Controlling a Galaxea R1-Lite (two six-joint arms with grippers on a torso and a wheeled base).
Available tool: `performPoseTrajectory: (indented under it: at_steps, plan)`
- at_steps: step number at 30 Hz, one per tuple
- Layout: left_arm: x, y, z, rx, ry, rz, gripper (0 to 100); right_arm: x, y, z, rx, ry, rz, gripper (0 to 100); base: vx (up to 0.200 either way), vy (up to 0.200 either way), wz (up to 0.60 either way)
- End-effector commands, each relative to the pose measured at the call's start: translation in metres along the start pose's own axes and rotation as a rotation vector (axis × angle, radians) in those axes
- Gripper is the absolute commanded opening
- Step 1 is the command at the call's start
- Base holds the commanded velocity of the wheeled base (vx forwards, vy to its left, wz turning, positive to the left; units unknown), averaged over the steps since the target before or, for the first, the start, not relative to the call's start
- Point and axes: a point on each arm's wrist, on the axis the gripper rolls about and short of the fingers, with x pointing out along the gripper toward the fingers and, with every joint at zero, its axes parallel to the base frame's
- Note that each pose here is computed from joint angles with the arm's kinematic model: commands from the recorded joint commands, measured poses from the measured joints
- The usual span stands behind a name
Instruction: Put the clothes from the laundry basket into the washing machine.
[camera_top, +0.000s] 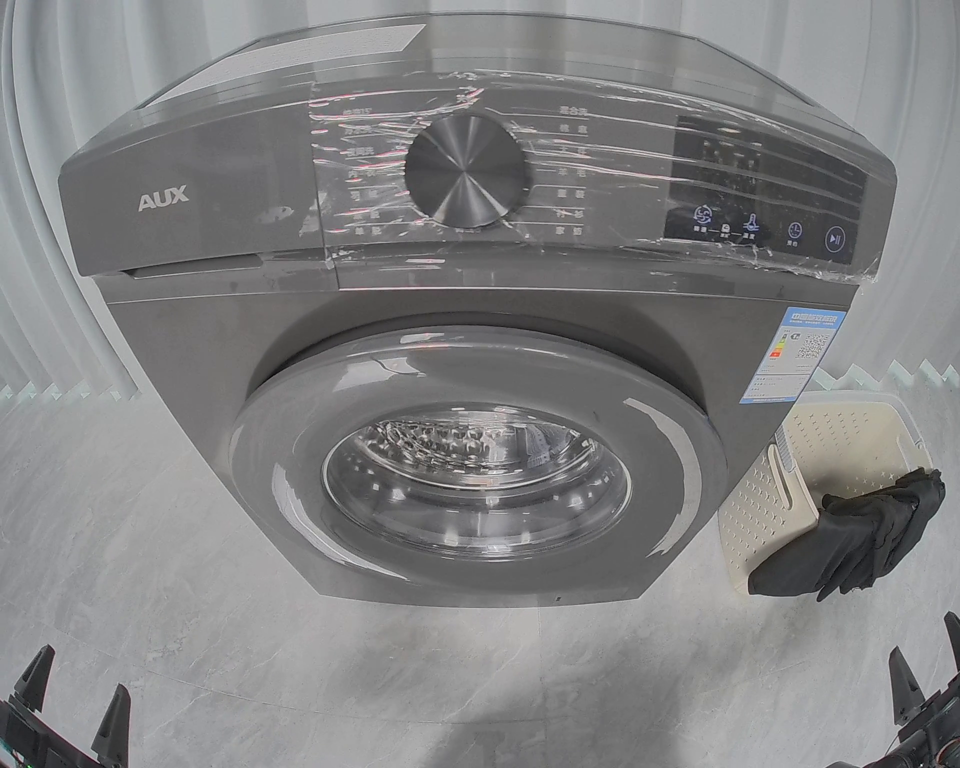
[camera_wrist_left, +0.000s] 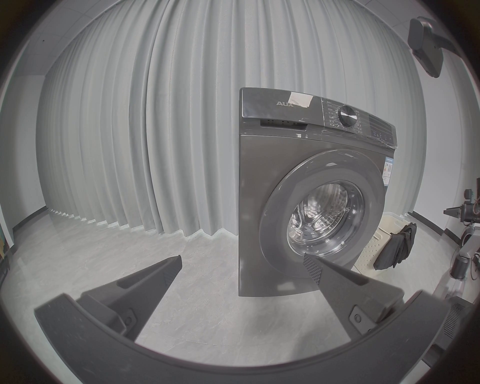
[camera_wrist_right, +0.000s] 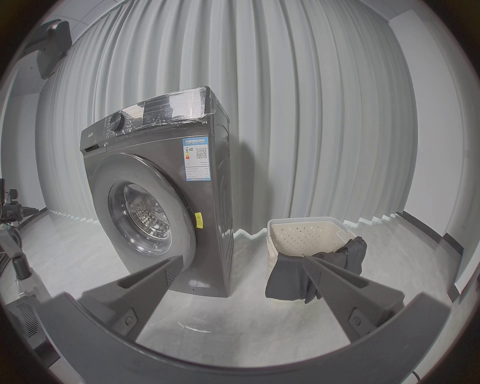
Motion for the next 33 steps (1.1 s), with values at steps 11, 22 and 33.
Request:
performPoseTrajectory:
  at_steps: [11,22,33]
  plan:
    - [0.000,0.000,-0.005,0.000,-0.002,-0.002,100,0.000,0.000,-0.005,0.012,-0.001,0.000,100,0.000,0.000,0.00]
    - [0.000,0.000,-0.005,0.009,-0.002,0.000,100,-0.014,0.004,0.077,0.042,-0.153,0.180,100,0.000,0.000,0.00]
    - [0.000,0.000,-0.005,0.006,-0.002,-0.002,100,0.063,0.012,0.061,0.015,0.318,0.544,100,0.055,0.000,0.00]
